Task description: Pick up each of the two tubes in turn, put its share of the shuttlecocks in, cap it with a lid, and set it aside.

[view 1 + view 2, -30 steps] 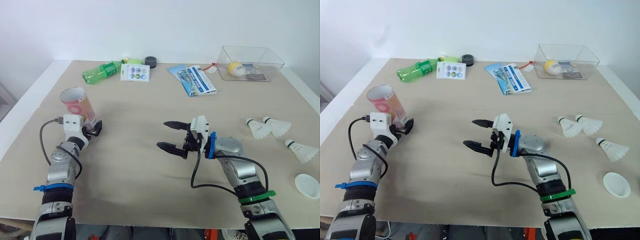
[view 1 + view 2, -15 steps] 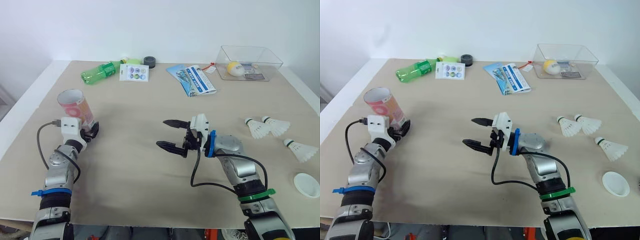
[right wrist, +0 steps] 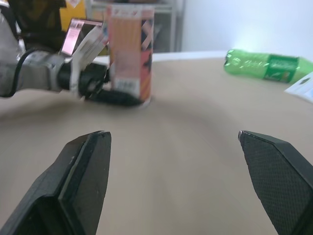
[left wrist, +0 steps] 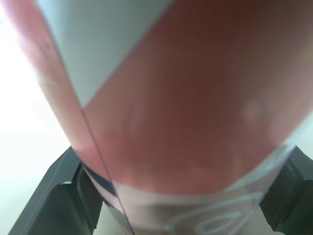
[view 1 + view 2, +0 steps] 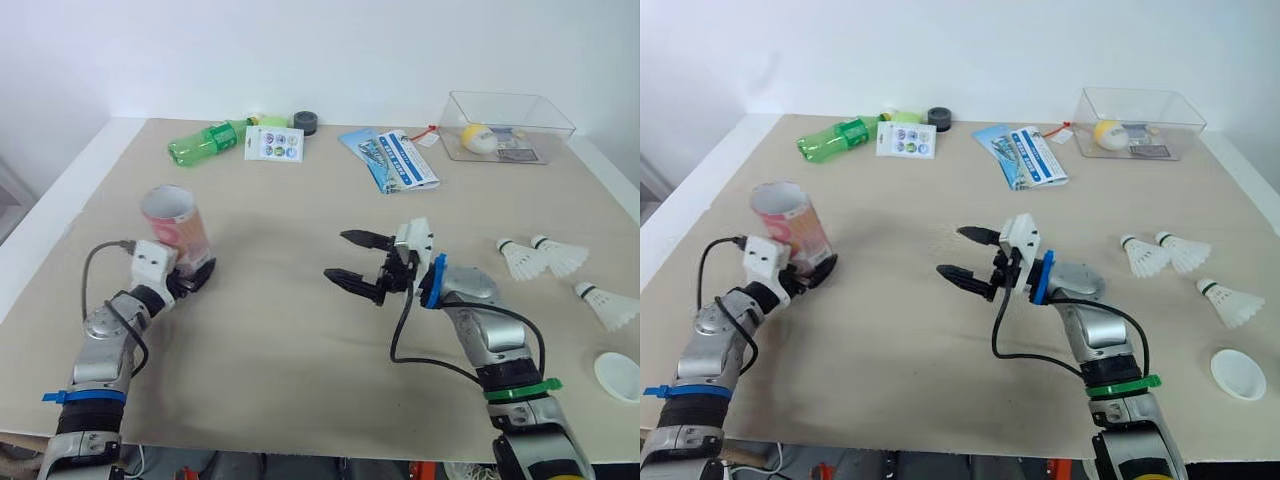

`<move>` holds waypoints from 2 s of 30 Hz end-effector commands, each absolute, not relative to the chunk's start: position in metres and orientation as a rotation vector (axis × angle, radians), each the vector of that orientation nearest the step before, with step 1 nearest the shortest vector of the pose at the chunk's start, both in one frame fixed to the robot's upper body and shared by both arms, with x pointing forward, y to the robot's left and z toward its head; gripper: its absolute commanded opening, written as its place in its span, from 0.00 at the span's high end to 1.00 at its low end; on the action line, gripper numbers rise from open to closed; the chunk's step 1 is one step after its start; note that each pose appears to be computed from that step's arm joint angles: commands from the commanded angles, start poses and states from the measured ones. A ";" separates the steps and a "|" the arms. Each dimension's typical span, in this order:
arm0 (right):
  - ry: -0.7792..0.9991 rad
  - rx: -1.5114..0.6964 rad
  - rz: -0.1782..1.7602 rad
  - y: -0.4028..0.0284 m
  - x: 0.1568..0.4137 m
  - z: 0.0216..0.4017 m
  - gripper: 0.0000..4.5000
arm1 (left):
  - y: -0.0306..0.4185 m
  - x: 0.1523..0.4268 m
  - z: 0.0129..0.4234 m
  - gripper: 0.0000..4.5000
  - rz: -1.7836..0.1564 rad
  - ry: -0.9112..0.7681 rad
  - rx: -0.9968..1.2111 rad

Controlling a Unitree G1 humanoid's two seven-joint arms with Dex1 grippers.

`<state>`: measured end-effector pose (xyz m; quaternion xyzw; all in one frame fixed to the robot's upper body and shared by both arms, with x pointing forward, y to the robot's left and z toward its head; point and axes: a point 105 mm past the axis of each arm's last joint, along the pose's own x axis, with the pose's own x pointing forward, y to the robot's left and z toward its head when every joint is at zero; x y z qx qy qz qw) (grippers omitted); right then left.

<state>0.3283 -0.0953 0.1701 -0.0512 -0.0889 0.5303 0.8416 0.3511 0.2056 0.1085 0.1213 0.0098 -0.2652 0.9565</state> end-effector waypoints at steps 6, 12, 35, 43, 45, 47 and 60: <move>-0.229 -0.107 0.725 -0.152 0.326 0.191 0.00 | 0.102 0.326 0.135 0.17 -1.166 0.052 0.504; -0.218 -0.121 0.546 -0.177 0.319 0.189 0.00 | 0.075 0.322 0.139 0.17 -1.398 0.169 0.623; -0.050 -0.313 0.914 -0.201 0.242 0.169 0.00 | 0.022 0.334 0.143 0.17 -1.596 0.288 0.912; -0.102 -0.324 0.901 -0.207 0.258 0.176 0.00 | 0.013 0.334 0.150 0.17 -1.603 0.259 0.894; -0.063 -0.283 0.741 -0.236 0.266 0.173 0.00 | 0.012 0.335 0.151 0.17 -1.592 0.250 0.908; -0.027 -0.228 0.597 -0.263 0.269 0.169 0.00 | 0.010 0.336 0.152 0.17 -1.585 0.238 0.916; 0.064 -0.104 0.065 -0.322 0.294 0.150 0.00 | -0.003 0.327 0.144 0.17 -1.598 0.283 0.933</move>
